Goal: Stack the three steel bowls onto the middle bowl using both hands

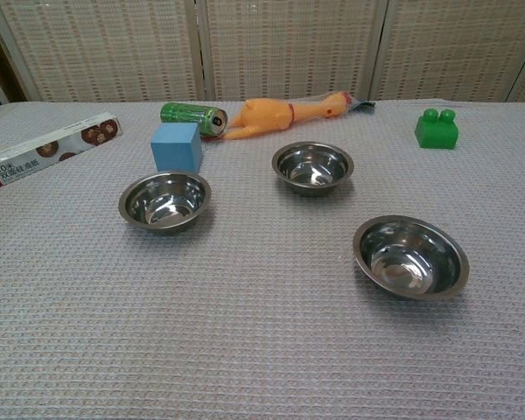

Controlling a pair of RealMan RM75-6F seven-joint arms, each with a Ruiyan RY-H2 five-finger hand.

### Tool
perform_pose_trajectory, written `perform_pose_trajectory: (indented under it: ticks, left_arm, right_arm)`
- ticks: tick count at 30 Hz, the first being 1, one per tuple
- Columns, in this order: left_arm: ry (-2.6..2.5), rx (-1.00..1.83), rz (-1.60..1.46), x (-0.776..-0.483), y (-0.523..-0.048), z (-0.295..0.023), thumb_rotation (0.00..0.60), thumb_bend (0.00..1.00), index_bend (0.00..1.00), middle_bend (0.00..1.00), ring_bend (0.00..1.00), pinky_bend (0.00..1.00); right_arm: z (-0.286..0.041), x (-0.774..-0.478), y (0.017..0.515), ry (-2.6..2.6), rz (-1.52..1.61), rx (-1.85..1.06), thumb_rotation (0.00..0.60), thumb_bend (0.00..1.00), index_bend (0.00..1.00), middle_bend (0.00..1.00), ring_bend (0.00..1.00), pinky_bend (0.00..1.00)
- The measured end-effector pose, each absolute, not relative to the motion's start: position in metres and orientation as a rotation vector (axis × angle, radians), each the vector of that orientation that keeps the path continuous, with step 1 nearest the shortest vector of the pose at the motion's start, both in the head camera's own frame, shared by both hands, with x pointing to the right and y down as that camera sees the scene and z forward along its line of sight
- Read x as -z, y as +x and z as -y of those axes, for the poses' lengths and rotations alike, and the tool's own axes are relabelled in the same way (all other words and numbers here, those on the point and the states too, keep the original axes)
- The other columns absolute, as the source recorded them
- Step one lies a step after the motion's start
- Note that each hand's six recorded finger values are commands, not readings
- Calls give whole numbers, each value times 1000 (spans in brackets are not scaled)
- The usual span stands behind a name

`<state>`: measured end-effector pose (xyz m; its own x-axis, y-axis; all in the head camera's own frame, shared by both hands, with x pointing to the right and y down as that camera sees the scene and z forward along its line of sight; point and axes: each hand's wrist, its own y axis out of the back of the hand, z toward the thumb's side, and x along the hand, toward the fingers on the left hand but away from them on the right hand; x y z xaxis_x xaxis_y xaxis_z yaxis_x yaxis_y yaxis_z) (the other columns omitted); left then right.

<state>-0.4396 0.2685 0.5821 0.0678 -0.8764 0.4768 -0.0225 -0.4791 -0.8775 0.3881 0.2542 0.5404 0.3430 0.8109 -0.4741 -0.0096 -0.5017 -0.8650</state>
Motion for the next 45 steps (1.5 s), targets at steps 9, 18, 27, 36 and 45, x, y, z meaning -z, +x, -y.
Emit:
perform_pose_trajectory:
  ticks: [9,18,27,36,45]
  left_arm:
    - [-1638,1498,-927,-581,-441,-267,600,413,0,0,0,103]
    - [-1653,1533,-913,-591,-447,-260,600,413,0,0,0,103]
    - [-1660,1542,-925,-591,-450,-258,600,415,0,0,0,103]
    - [-1666,1541,-947,-589,-454,-256,600,414,0,0,0,103]
    - [-1667,1543,-967,-588,-459,-254,600,414,0,0,0,104]
  right_arm:
    - [-257,-549,374,-1813,673,-1180,600,82,0,0,0,0]
    - [-267,-594,322,-1860,476,-1062,600,130,289,0,0,0]
    - [-261,-651,281,-1839,431,-1052,600,181,391,0,0,0]
    - [-248,-687,263,-1800,424,-1086,600,268,431,0,0,0]
    - [-242,-711,243,-1812,441,-1076,600,408,661,17,0,0]
